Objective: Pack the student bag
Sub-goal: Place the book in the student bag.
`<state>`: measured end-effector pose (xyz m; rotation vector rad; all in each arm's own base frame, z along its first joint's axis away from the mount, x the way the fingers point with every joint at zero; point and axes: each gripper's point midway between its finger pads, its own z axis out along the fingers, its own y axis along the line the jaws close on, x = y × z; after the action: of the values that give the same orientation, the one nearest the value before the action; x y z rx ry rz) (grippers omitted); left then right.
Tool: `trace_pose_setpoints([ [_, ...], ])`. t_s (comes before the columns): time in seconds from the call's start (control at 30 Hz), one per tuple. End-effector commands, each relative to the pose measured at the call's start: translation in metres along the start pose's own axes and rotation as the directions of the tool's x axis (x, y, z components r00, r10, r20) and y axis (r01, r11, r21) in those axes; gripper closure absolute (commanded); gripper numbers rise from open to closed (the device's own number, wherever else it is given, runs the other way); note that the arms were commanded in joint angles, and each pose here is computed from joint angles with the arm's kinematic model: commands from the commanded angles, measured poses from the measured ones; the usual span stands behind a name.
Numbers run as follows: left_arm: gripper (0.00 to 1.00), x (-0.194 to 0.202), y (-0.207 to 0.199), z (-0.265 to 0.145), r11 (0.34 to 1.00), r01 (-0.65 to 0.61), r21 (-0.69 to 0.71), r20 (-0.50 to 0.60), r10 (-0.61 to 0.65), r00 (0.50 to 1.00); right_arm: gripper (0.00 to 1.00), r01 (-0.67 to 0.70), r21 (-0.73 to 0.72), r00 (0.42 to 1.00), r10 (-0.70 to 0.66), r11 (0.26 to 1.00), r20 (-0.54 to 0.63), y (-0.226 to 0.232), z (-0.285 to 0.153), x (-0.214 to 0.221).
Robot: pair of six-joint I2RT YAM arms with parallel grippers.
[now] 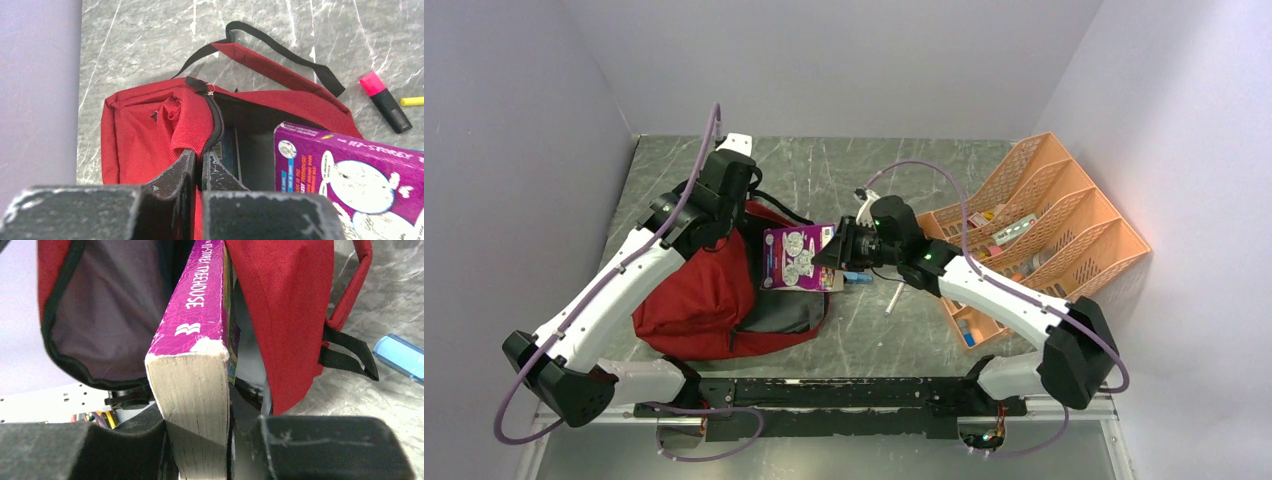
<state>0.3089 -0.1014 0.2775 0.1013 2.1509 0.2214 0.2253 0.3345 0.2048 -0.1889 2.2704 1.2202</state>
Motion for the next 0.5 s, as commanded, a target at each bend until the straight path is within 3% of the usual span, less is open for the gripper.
trace_pose_setpoints([
  [0.0,0.95,-0.013,0.0,-0.008,0.999,-0.014,0.033,0.027,0.013,1.0,1.0,0.068,-0.164,0.996,-0.057,0.984,0.072,0.045,0.01,-0.025],
  [0.3,0.95,-0.032,-0.001,-0.021,0.997,-0.01,0.074,0.058,0.006,0.998,1.0,-0.052,-0.391,0.999,0.052,0.919,-0.01,0.088,0.034,-0.003],
  [0.47,0.95,-0.04,0.002,-0.026,0.997,-0.018,0.074,0.067,0.013,0.998,1.0,-0.102,-0.41,0.994,0.103,0.906,-0.019,0.099,0.061,0.005],
])
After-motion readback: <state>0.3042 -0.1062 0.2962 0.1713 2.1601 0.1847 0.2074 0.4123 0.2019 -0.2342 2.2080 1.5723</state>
